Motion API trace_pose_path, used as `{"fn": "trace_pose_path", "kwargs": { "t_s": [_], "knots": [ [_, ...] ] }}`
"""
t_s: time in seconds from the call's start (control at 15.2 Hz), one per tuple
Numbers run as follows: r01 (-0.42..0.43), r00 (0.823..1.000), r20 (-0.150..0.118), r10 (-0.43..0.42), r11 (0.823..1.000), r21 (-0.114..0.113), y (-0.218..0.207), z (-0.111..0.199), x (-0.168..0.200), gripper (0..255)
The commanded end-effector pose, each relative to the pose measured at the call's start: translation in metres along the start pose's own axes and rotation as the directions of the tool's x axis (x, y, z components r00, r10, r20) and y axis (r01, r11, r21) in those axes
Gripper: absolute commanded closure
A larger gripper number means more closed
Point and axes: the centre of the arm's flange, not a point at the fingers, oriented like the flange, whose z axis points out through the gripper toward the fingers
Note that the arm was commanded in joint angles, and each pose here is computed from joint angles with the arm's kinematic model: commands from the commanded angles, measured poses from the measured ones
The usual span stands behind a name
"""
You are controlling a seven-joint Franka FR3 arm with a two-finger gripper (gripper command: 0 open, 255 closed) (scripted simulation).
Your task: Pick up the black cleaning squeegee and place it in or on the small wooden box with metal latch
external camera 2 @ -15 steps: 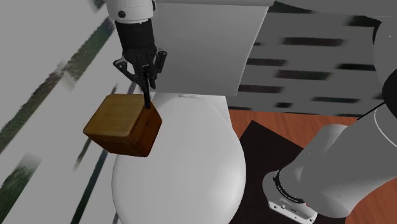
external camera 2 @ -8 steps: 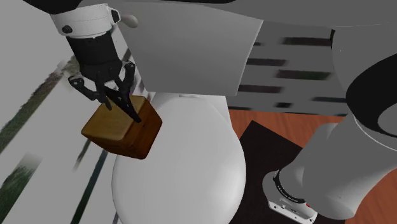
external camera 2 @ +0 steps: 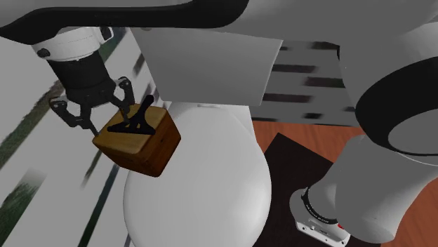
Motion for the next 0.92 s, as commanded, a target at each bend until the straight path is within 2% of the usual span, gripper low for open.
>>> {"fn": "trace_pose_path", "kwargs": {
  "t_s": [0.0,0.07,0.2,0.26,0.46,0.86],
  "knots": [
    [-0.115,0.993,-0.025,0.114,0.993,-0.039,0.005,0.005,0.015,0],
    [-0.187,0.982,-0.044,0.184,0.98,-0.063,0.007,0.008,0.024,0],
    [-0.327,0.944,-0.086,0.319,0.939,-0.106,0.015,0.012,0.042,0],
    [-0.395,0.917,-0.109,0.384,0.91,-0.125,0.02,0.014,0.051,0],
    [-0.572,0.819,-0.178,0.546,0.803,-0.167,0.037,0.019,0.072,0],
    [-0.572,0.819,-0.178,0.546,0.803,-0.167,0.044,0.05,0.074,0]
  ]
}}
